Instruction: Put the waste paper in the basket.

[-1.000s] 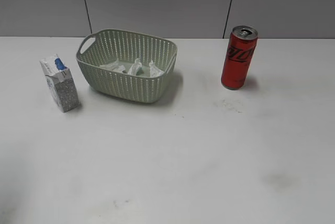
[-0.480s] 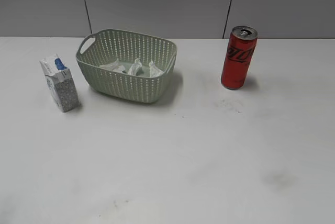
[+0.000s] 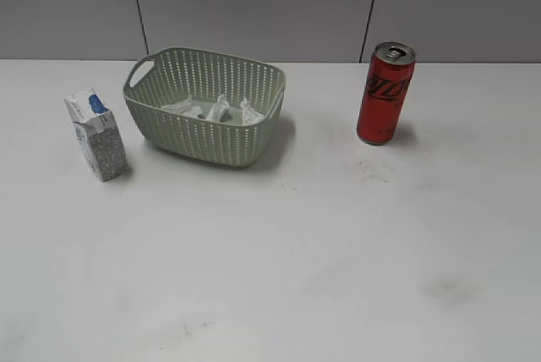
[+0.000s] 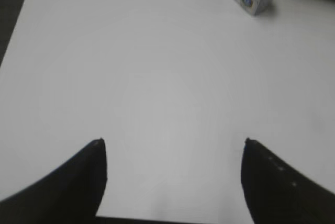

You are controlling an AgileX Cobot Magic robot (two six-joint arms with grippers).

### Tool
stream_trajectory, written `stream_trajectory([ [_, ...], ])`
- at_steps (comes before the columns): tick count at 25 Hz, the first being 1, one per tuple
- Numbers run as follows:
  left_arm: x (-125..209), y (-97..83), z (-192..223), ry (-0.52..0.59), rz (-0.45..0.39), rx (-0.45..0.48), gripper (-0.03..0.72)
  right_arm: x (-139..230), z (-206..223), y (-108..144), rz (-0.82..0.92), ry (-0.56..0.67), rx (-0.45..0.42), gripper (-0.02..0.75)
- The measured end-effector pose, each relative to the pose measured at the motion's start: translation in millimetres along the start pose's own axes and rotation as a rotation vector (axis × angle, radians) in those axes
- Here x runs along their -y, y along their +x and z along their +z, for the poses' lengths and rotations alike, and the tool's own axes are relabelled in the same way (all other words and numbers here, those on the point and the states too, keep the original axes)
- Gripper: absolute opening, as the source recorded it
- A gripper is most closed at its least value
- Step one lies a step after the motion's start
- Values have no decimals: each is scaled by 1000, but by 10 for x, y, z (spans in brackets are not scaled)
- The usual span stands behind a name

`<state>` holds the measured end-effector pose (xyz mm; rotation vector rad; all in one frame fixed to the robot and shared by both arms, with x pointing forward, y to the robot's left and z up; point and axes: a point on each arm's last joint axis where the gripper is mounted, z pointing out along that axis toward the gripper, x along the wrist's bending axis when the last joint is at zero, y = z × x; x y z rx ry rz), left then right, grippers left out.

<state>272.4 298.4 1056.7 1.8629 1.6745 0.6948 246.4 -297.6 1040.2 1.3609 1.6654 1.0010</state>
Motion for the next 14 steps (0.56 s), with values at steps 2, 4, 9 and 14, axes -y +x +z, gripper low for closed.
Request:
stream_trajectory([
  [2,55,-4,-91,-86,1,-4,591,0,0,0,0,0,0,561],
  [4,127,-7,-171,-164,3,-10,591,0,0,0,0,0,0,561],
  [9,265,-15,-300,-289,-4,-15,591,2,2,0,0,1,0,561],
  [14,300,-16,-311,-351,-50,-10,591,2,2,0,0,1,0,561],
])
